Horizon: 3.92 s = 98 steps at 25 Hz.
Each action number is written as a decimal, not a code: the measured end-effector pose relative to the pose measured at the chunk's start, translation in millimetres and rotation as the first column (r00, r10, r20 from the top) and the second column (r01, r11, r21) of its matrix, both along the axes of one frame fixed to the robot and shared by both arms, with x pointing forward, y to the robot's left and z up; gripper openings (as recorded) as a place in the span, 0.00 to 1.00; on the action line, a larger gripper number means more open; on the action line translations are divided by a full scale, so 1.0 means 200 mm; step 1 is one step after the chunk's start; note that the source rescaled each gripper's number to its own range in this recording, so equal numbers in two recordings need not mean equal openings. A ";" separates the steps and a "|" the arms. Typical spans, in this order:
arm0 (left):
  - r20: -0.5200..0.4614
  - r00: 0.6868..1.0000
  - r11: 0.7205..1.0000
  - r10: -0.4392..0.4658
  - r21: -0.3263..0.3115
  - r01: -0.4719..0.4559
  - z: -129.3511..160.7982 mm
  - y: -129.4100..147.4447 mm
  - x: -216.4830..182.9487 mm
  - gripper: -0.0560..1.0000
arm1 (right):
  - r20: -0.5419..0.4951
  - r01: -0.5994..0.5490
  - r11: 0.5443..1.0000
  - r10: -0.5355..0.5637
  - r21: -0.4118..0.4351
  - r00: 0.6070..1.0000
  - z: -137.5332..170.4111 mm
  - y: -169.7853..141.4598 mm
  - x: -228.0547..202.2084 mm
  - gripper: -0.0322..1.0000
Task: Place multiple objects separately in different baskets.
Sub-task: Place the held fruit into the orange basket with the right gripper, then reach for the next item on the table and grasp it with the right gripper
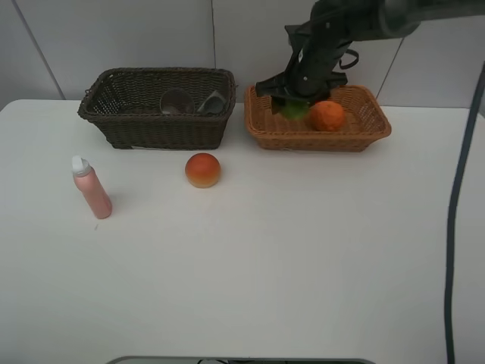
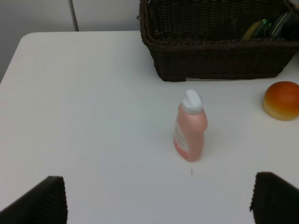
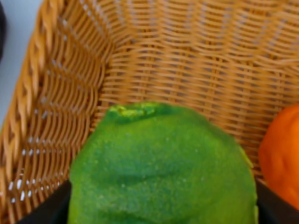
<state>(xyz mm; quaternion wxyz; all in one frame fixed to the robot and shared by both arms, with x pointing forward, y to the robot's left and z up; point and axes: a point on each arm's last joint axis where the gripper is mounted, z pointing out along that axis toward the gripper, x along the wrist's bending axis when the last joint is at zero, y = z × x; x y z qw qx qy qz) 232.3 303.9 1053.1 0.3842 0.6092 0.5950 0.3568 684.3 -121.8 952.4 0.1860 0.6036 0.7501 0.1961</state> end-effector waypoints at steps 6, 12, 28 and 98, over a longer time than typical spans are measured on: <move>0.000 1.000 1.000 0.000 0.000 0.000 0.00 0.00 0.00 1.00 | 0.019 -0.006 1.000 0.005 0.010 1.000 0.00 0.01 0.01 0.76; 0.000 1.000 1.000 0.000 0.000 0.000 0.00 0.00 0.00 1.00 | 0.030 -0.010 1.000 0.010 0.015 0.999 0.00 0.01 0.01 0.83; 0.000 1.000 1.000 0.000 0.000 0.000 0.00 0.00 0.00 1.00 | 0.009 -0.008 1.000 0.008 -0.016 1.000 0.16 0.01 -0.06 0.84; 0.000 1.000 1.000 0.000 0.000 0.000 0.00 0.00 0.00 1.00 | 0.269 -0.518 0.842 0.469 0.153 0.842 -0.50 0.60 -0.57 1.00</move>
